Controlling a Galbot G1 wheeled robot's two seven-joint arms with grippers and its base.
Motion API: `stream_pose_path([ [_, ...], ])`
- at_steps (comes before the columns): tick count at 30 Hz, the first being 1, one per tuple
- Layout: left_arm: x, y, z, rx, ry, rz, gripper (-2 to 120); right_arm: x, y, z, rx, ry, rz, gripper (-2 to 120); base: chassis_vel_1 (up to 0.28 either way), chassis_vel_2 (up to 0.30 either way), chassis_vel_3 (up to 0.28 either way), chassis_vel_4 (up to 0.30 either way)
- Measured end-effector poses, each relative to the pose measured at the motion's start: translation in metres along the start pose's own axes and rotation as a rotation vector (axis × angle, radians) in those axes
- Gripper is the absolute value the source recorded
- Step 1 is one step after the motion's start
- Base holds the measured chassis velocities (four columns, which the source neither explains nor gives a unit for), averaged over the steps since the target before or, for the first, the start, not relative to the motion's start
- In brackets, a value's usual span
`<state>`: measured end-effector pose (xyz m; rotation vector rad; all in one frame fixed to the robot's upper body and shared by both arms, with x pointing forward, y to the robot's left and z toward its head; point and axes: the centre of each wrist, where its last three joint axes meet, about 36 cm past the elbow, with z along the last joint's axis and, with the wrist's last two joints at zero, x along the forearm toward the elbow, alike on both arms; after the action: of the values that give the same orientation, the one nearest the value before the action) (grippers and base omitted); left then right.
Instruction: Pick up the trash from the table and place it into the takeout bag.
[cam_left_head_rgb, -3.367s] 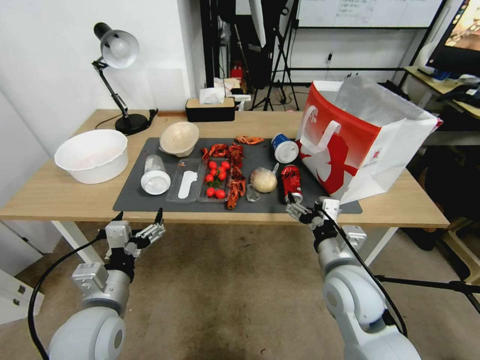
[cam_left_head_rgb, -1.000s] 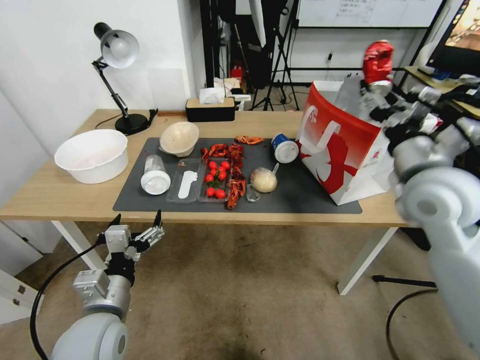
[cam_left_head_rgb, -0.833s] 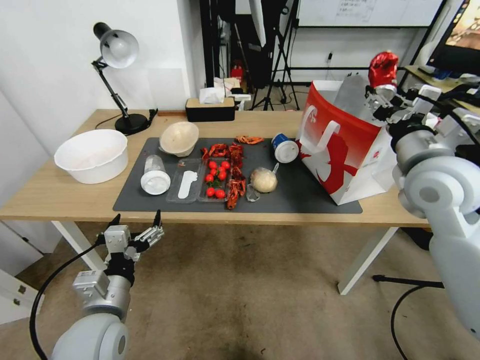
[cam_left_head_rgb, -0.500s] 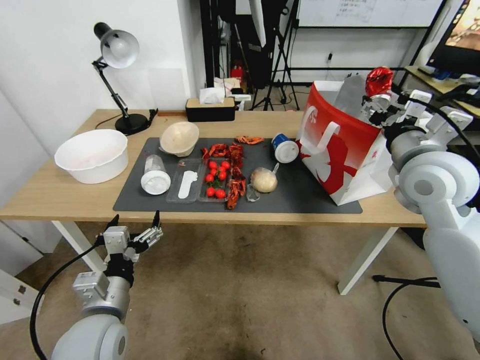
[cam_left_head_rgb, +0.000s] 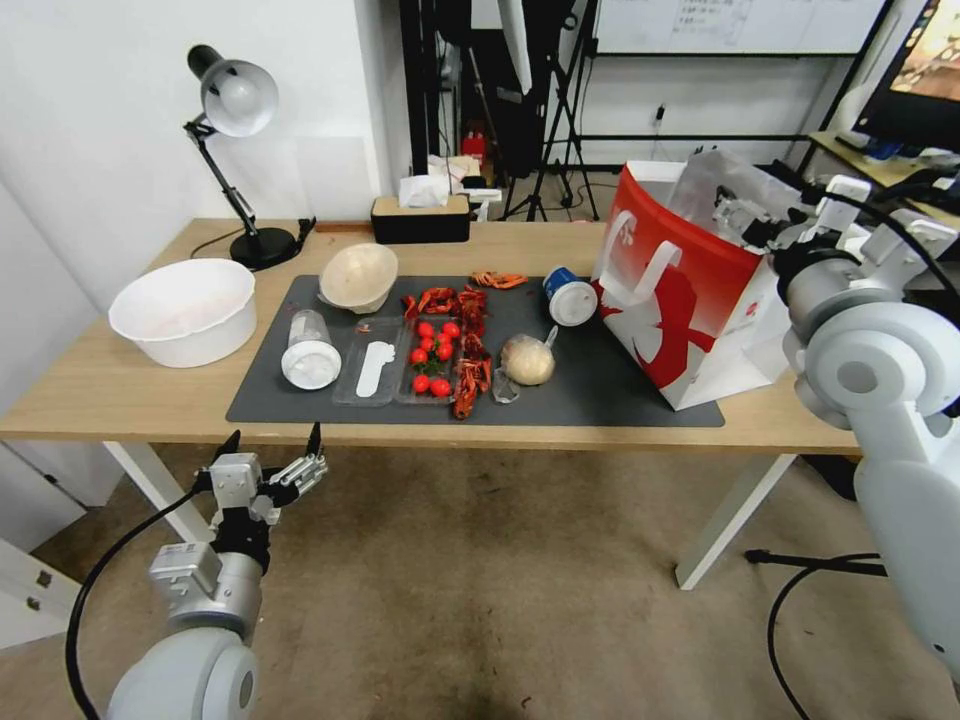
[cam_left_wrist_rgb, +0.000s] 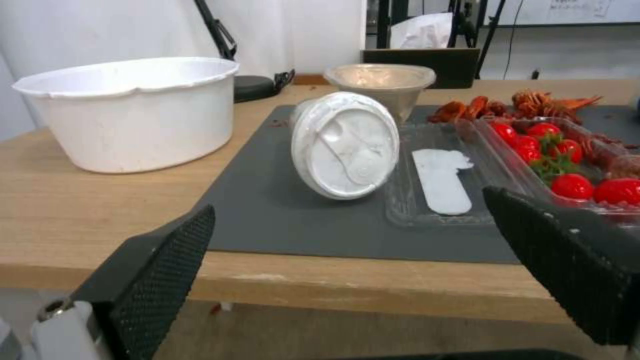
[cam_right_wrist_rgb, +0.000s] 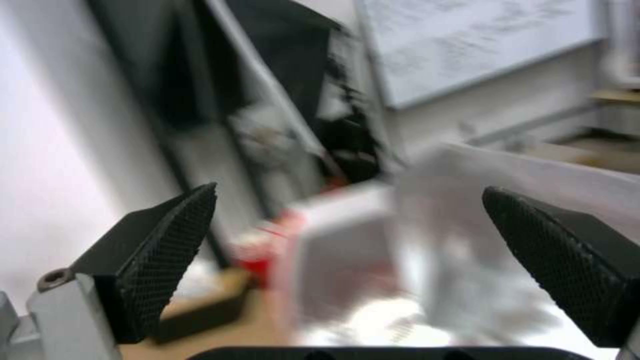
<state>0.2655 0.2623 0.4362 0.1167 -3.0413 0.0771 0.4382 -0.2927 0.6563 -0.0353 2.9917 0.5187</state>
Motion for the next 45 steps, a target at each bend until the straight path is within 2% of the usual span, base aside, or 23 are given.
stream_pose_path([
  [1,0.000,0.000,0.000,0.000,0.000,0.000,100,0.007,0.004,-0.002,-0.031,-0.032,-0.070,100,0.000,0.000,0.000,0.000],
  [2,0.000,0.000,0.000,0.000,0.000,0.000,100,0.007,0.004,-0.002,-0.031,-0.032,-0.070,100,0.000,0.000,0.000,0.000],
  [3,0.000,0.001,0.000,-0.001,-0.001,-0.001,100,0.014,0.007,-0.001,-0.042,-0.052,-0.123,100,0.000,0.000,0.000,0.000],
  [6,0.000,0.002,0.000,-0.003,-0.004,-0.002,100,0.039,0.010,0.011,-0.025,-0.078,-0.258,100,0.000,0.000,0.000,0.000],
  [7,0.000,0.002,0.000,-0.003,-0.004,-0.002,100,0.039,0.010,0.011,-0.025,-0.078,-0.258,100,0.000,0.000,0.000,0.000],
  [10,-0.001,0.003,-0.001,-0.002,-0.006,-0.001,100,0.070,0.012,0.037,0.047,-0.070,-0.366,100,0.000,0.000,0.000,0.000],
  [11,-0.001,0.003,-0.001,-0.002,-0.006,-0.001,100,0.070,0.012,0.037,0.047,-0.070,-0.366,100,0.000,0.000,0.000,0.000],
  [14,-0.002,0.003,0.000,-0.002,-0.006,0.000,100,0.104,0.012,0.073,0.137,-0.042,-0.416,100,0.000,0.000,0.000,0.000],
  [18,-0.002,0.004,0.001,-0.002,-0.009,0.000,100,0.135,0.010,0.113,0.252,-0.029,-0.373,100,0.000,0.000,0.000,0.000],
  [19,-0.002,0.004,0.001,-0.002,-0.009,0.000,100,0.135,0.010,0.113,0.252,-0.029,-0.373,100,0.000,0.000,0.000,0.000],
  [23,-0.003,0.005,0.003,-0.002,-0.012,0.001,100,0.165,0.001,0.160,0.304,0.005,-0.245,100,0.000,0.000,0.000,0.000],
  [24,-0.003,0.005,0.003,-0.002,-0.012,0.001,100,0.165,0.001,0.160,0.304,0.005,-0.245,100,0.000,0.000,0.000,0.000],
  [27,-0.004,0.006,0.004,-0.001,-0.014,0.001,100,0.183,-0.004,0.190,0.321,0.011,-0.162,100,0.000,0.000,0.000,0.000],
  [28,-0.004,0.006,0.004,-0.001,-0.014,0.001,100,0.183,-0.004,0.190,0.321,0.011,-0.162,100,0.000,0.000,0.000,0.000],
  [32,-0.005,0.006,0.005,-0.002,-0.014,0.002,100,0.202,-0.003,0.224,0.295,0.045,-0.100,100,0.000,0.000,0.000,0.000],
  [40,-0.005,0.007,0.005,-0.005,-0.016,0.002,100,0.223,0.003,0.263,0.291,0.091,-0.068,100,0.000,0.000,0.000,0.000],
  [45,-0.005,0.008,0.005,-0.005,-0.017,0.001,100,0.226,0.003,0.272,0.297,0.108,-0.054,100,0.000,0.000,0.000,0.000],
])
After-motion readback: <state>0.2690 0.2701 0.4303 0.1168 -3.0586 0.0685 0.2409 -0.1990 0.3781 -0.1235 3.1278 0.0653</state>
